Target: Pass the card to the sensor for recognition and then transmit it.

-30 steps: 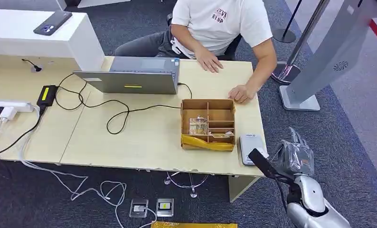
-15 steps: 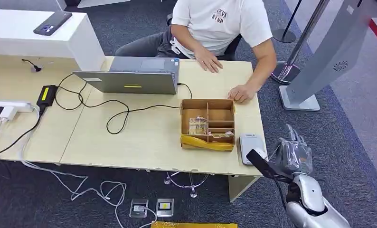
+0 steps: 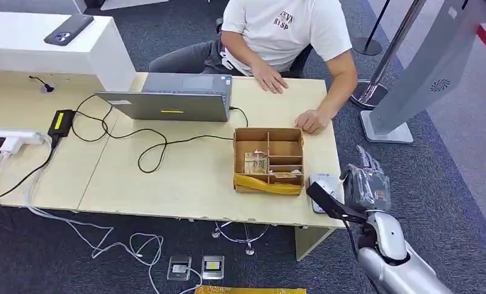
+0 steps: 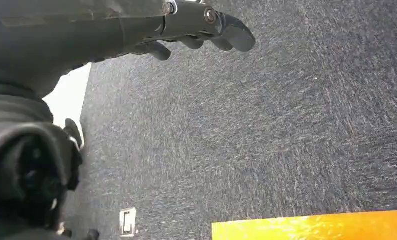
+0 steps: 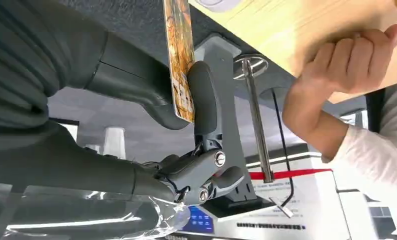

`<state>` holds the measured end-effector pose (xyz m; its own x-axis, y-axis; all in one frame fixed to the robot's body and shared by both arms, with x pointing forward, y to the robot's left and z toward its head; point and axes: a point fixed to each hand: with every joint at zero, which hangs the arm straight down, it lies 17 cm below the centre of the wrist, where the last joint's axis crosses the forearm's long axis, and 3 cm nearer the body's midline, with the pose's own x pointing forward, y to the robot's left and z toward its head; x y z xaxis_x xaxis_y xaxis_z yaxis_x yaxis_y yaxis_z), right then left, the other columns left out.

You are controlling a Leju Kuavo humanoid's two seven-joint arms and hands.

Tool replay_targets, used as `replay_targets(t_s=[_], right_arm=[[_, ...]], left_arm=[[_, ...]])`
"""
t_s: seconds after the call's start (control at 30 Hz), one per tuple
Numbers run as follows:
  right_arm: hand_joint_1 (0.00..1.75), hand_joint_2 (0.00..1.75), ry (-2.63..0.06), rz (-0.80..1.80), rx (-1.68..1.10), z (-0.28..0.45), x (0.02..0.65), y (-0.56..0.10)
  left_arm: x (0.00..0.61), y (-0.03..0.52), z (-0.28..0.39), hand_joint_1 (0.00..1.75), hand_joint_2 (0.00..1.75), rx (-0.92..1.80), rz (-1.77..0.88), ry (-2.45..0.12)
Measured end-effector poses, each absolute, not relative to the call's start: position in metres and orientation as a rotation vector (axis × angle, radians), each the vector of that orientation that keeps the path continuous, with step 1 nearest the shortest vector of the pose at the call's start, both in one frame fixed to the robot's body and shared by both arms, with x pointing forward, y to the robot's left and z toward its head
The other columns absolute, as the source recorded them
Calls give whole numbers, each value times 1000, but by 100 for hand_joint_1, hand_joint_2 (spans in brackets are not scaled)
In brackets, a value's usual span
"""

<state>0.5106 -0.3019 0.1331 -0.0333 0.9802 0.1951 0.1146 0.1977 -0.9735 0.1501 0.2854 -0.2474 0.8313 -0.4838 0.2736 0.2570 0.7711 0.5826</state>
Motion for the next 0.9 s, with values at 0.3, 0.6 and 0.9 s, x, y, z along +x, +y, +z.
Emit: replay_targets(t_s=[0.3, 0.6, 0.9], right_arm=[[175, 175, -1398, 1013, -1128, 132, 513, -298], [175, 175, -1386, 1006, -1111, 126, 514, -297], [175, 175, -1360, 1015, -1074, 108, 512, -295]], left_arm=[[150, 286, -247, 0, 0, 559, -415, -428], [150, 286, -247, 0, 0, 560, -414, -428], [149, 285, -248, 0, 0, 560, -413, -422]])
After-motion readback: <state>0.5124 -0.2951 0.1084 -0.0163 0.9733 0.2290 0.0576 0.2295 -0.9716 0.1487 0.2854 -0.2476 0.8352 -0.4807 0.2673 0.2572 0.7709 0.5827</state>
